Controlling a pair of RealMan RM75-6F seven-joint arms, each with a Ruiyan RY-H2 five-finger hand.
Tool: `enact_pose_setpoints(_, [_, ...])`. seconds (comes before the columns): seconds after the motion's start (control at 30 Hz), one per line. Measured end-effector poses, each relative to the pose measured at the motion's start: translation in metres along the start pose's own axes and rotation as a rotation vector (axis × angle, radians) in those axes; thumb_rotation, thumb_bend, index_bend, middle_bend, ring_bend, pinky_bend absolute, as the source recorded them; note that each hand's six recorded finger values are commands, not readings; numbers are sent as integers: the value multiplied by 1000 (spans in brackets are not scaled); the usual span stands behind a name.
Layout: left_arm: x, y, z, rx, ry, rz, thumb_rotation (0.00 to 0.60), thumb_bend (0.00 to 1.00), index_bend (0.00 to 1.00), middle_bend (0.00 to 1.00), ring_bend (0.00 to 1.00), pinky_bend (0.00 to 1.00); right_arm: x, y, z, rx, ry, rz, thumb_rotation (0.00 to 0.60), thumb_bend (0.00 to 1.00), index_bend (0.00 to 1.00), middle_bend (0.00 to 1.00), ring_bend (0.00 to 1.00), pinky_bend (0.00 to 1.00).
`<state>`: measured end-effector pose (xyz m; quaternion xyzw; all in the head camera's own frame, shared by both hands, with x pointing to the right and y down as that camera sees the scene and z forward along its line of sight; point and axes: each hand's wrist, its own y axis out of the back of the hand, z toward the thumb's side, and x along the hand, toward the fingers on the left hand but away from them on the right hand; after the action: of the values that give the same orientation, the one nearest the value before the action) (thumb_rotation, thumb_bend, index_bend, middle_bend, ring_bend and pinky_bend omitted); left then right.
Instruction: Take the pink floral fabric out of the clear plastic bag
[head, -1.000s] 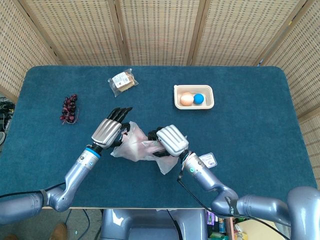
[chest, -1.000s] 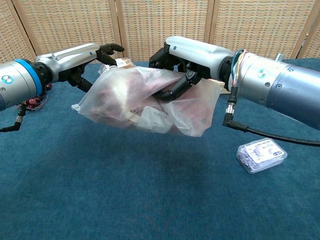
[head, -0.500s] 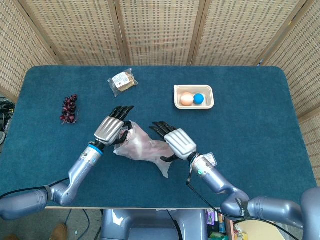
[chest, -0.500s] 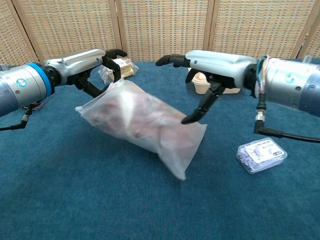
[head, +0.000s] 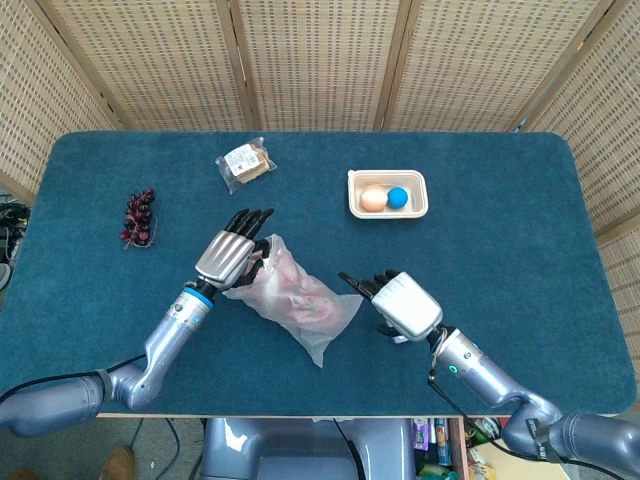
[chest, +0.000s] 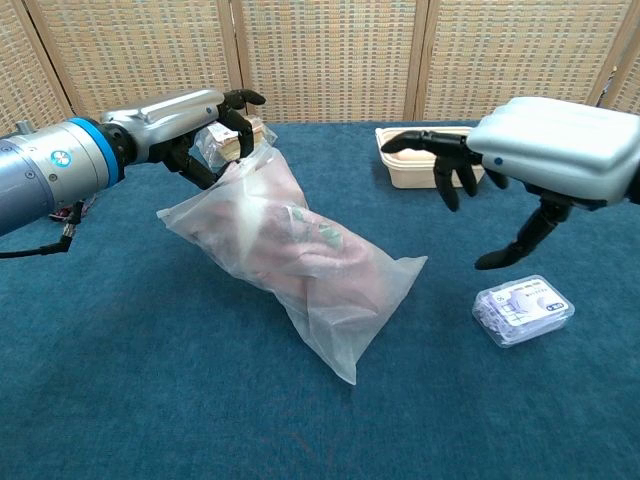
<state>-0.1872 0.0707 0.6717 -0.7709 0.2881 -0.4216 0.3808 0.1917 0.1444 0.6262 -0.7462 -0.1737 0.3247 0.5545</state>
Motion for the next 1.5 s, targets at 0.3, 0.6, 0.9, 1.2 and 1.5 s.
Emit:
enact_pose_setpoints(0.3, [1, 5, 8, 4, 8, -4, 600, 552, 687, 0, 0, 0, 22, -23, 49, 270, 405, -35, 600, 0, 119, 823, 828, 993])
enact_pose_setpoints(0.6, [-2, 7, 13, 6, 4, -12, 600, 552, 688, 0, 0, 0, -14, -35, 89, 360, 514, -19, 600, 48, 128, 872, 891, 1000])
enact_pose_setpoints(0.9, [-4, 7, 11, 4, 7, -20, 600, 552, 688, 0, 0, 0, -43, -51, 103, 439, 467, 78, 600, 281, 128, 871, 891, 1000])
enact_pose_setpoints(1.2, [-3, 7, 8, -12, 12, -20, 600, 552, 689, 0, 0, 0, -56, -58, 112, 451, 444, 101, 600, 300, 128, 872, 891, 1000])
enact_pose_setpoints(1.5, [-4, 7, 5, -22, 13, -18, 600, 552, 691, 0, 0, 0, -70, -71, 113, 466, 389, 136, 600, 387, 128, 880, 893, 1000])
